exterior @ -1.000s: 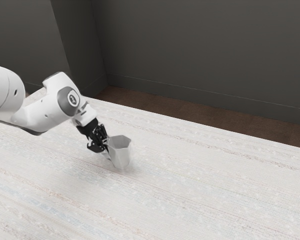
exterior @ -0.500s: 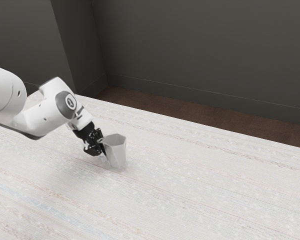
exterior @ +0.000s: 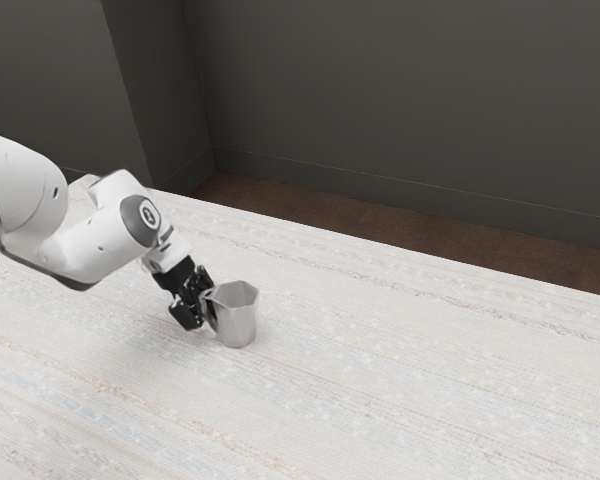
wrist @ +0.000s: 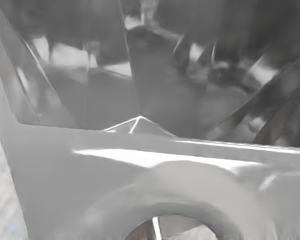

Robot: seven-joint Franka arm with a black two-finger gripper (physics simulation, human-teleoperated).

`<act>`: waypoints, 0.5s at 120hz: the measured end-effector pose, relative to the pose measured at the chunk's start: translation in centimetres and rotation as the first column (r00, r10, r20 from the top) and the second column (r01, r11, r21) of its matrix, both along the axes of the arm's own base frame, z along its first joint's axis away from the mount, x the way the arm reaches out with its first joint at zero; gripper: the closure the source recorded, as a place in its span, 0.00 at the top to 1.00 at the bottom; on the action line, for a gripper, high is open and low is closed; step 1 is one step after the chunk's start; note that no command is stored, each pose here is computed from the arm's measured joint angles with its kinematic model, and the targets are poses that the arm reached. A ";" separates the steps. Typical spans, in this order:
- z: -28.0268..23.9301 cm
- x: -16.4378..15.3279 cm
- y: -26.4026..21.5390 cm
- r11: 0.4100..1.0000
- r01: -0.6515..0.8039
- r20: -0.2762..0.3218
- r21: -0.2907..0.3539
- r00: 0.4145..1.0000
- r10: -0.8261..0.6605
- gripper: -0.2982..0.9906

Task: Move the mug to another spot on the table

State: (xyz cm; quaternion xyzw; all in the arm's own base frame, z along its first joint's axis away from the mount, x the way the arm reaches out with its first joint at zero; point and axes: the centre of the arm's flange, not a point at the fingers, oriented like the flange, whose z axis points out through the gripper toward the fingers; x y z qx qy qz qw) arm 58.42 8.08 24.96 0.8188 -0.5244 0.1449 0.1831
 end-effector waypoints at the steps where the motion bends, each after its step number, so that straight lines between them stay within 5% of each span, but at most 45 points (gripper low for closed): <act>1: 0.0 0.0 0.0 1.000 0.000 -0.001 -0.001 1.000 0.000 0.58; 60: -0.3 -1.0 3.6 0.999 -0.043 -0.018 -0.023 0.999 0.043 0.75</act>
